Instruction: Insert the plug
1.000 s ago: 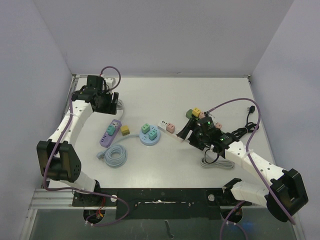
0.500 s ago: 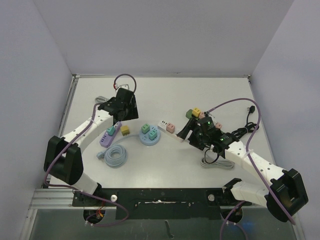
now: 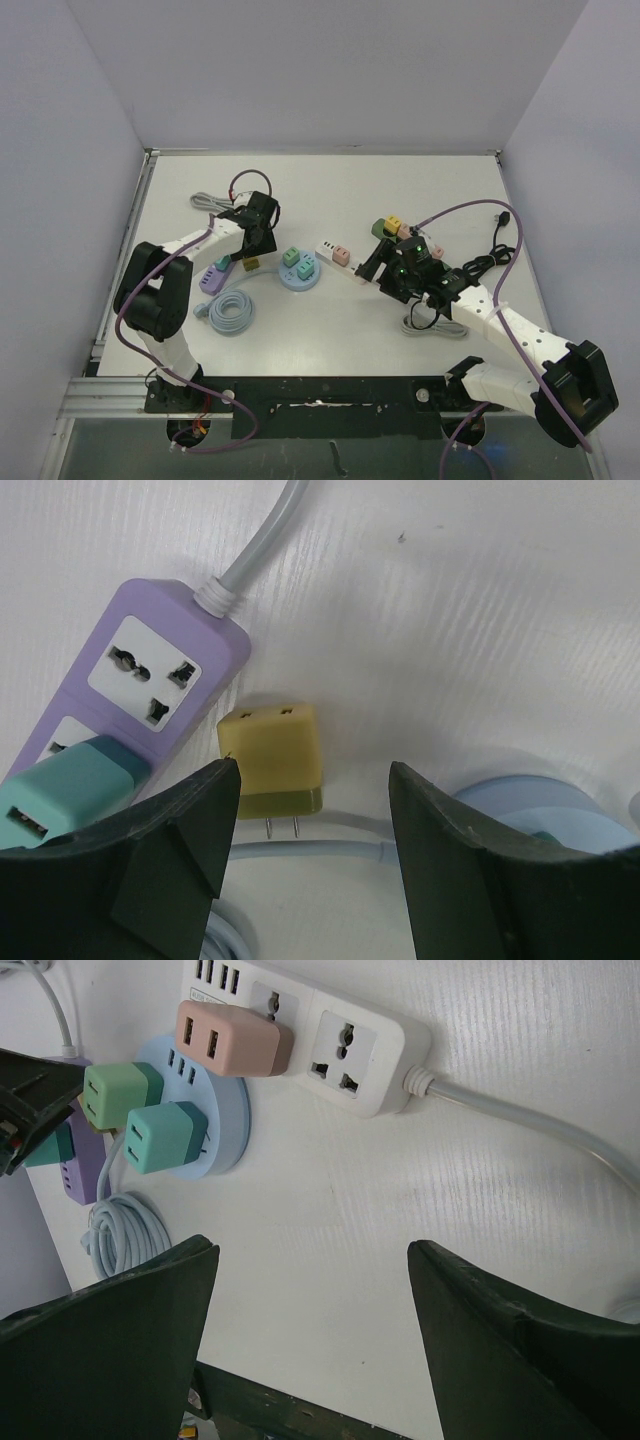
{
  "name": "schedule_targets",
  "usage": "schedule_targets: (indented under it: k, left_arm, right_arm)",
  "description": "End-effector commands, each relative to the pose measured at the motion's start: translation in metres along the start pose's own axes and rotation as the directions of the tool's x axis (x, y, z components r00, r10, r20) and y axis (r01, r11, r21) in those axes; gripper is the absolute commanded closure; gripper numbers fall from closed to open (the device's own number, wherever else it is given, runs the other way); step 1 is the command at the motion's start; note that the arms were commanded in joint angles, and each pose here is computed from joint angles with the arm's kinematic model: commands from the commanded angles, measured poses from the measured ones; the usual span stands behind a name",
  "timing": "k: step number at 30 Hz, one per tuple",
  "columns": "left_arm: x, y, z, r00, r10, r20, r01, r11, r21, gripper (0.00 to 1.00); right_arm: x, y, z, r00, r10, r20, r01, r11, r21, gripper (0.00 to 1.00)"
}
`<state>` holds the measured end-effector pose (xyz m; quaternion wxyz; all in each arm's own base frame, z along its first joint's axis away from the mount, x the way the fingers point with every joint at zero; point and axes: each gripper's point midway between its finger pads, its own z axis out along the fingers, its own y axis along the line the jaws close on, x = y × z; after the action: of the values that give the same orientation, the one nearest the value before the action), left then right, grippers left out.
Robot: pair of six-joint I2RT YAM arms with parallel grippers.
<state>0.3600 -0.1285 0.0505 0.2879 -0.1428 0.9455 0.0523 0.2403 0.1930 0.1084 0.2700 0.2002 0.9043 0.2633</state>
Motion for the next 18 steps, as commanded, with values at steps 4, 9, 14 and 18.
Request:
schedule_targets:
  k: [4,9,14,18]
  left_arm:
    - [-0.018,0.011,0.004,0.998,-0.032,0.05,0.034,0.998,-0.054,0.34]
    - [-0.001,0.01,0.018,0.999,-0.039,-0.003,0.039,0.999,-0.03,0.34]
    - [0.01,0.005,0.027,0.998,-0.044,-0.039,0.043,0.999,-0.009,0.44]
    - [0.014,0.002,0.03,0.998,-0.04,-0.049,0.04,0.999,0.003,0.56]
  right_arm:
    - [-0.012,0.007,-0.004,0.998,0.008,0.059,-0.006,0.999,-0.035,0.22]
    - [-0.012,0.007,-0.003,0.998,0.008,0.056,-0.006,0.999,-0.035,0.22]
    - [-0.012,0.005,-0.003,0.998,0.006,0.056,-0.005,1.0,-0.029,0.22]
    - [-0.012,0.006,-0.004,0.998,0.009,0.055,-0.008,1.0,-0.028,0.22]
